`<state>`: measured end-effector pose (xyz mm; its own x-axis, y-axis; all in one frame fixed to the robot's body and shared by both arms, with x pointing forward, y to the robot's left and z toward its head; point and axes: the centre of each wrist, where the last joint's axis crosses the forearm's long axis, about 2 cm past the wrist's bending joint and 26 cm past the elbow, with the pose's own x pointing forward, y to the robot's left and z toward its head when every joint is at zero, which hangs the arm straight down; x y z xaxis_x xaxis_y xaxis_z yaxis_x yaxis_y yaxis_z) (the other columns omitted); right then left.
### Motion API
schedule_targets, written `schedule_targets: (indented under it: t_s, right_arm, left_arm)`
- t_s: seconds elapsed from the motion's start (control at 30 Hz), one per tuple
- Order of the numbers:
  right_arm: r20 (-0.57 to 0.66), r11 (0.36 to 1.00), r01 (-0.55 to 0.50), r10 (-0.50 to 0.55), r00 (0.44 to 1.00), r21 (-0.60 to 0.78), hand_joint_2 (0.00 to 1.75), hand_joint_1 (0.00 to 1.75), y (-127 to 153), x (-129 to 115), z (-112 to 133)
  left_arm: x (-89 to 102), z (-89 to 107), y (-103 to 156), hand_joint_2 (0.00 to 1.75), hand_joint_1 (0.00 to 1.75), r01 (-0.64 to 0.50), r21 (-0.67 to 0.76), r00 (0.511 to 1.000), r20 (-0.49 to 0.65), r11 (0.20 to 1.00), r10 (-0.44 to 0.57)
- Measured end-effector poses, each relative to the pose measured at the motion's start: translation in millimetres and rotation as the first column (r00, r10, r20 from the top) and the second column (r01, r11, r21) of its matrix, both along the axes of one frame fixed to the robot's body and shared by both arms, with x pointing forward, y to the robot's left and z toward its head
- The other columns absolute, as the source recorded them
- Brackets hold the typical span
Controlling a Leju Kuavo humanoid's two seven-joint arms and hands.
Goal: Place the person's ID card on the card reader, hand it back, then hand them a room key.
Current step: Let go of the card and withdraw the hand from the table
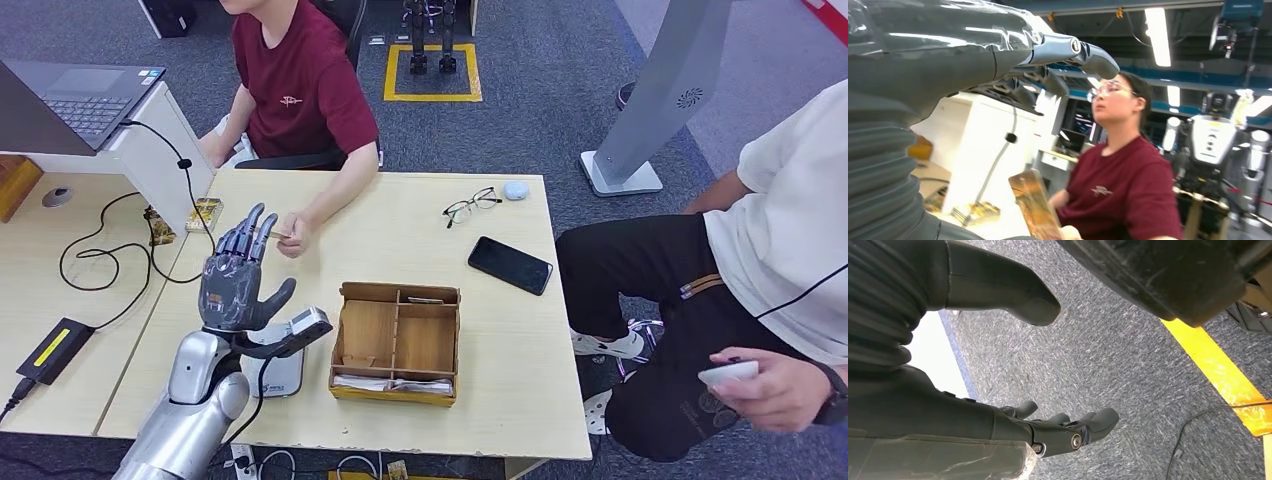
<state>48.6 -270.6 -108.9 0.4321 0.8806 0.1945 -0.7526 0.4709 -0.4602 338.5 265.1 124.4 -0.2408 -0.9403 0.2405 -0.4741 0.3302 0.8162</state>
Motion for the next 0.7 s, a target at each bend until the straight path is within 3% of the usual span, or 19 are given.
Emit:
schedule_targets:
  t_s: [0.17,0.4,0.57,0.7]
  right_arm:
    - [0.001,1.000,0.009,-0.009,1.000,0.001,1.75,0.00,0,-3,0]
    - [-0.008,1.000,0.024,-0.024,1.000,0.001,1.75,0.00,-1,-9,-1]
    - [-0.011,0.999,0.044,-0.044,0.999,0.006,1.75,0.00,-1,-12,-1]
    - [-0.017,0.998,0.060,-0.060,0.998,0.004,1.75,0.00,-2,-16,-2]
  left_arm:
    - [1.2,1.4,35,1.75,0.00,-0.127,0.062,0.992,0.025,0.990,0.126]
    - [-8.1,11.0,118,1.75,0.00,-0.370,0.057,0.928,0.081,0.927,0.365]
    - [-30.4,9.8,173,1.75,0.00,-0.469,0.034,0.880,0.100,0.883,0.464]
    - [-55.5,4.7,199,1.75,0.00,-0.506,0.004,0.857,0.114,0.862,0.503]
